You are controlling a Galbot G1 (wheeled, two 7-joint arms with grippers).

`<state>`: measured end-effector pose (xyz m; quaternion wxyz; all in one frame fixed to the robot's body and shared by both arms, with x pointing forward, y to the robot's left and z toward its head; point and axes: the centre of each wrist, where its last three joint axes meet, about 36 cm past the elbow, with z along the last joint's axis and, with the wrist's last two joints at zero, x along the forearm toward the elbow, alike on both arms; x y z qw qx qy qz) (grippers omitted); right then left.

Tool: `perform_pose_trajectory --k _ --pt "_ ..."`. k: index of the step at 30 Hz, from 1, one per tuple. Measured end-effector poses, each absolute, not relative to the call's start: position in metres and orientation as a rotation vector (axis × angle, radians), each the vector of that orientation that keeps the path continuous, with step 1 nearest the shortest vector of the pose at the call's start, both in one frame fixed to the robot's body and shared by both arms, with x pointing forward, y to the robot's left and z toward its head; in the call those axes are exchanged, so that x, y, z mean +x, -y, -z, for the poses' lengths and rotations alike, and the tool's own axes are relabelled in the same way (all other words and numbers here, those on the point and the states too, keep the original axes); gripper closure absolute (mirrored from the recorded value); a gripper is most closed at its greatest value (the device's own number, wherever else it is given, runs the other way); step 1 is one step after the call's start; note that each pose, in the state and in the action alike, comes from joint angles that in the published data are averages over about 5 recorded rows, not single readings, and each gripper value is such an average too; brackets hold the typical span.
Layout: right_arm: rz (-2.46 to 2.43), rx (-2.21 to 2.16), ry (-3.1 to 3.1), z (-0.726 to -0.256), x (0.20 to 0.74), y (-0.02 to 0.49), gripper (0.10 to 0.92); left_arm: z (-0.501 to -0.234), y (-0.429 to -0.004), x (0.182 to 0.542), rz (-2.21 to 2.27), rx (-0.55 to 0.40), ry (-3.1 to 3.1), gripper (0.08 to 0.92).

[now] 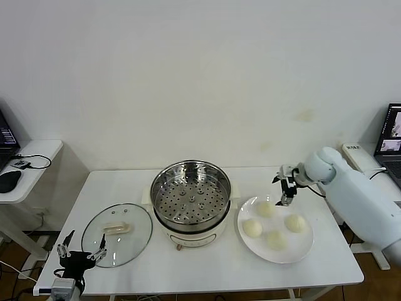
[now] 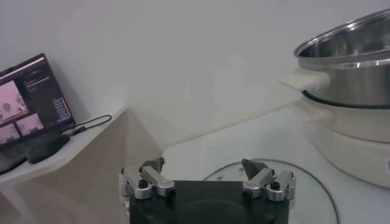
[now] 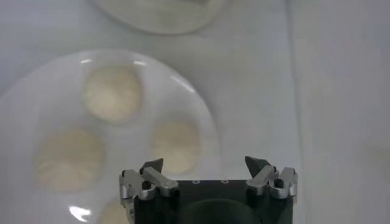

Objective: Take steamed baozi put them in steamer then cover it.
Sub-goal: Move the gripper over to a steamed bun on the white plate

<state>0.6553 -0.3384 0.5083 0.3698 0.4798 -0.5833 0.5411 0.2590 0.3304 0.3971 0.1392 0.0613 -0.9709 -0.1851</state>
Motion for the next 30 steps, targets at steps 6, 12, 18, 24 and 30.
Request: perform_pose_trajectory --k 6,12,18,24,30 --pt "-1.376 1.256 1.447 -0.487 0.667 0.337 0.2 -0.394 -0.331 0.258 0.531 0.18 2.797 0.177" --pt "-1.359 1.275 1.42 -0.47 0.674 0.332 0.2 -0.39 -0.332 0.257 0.524 0.183 2.787 0.177" --pt "-1.34 1.282 1.422 -0.457 0.678 0.327 0.2 -0.387 -0.331 0.257 0.517 0.186 2.779 0.177" --pt "-1.328 1.281 1.437 -0.449 0.68 0.324 0.2 -0.385 -0.331 0.256 0.514 0.188 2.773 0.177" --pt "-1.314 1.283 1.447 -0.445 0.681 0.322 0.219 -0.383 -0.33 0.255 0.509 0.189 2.768 0.177"
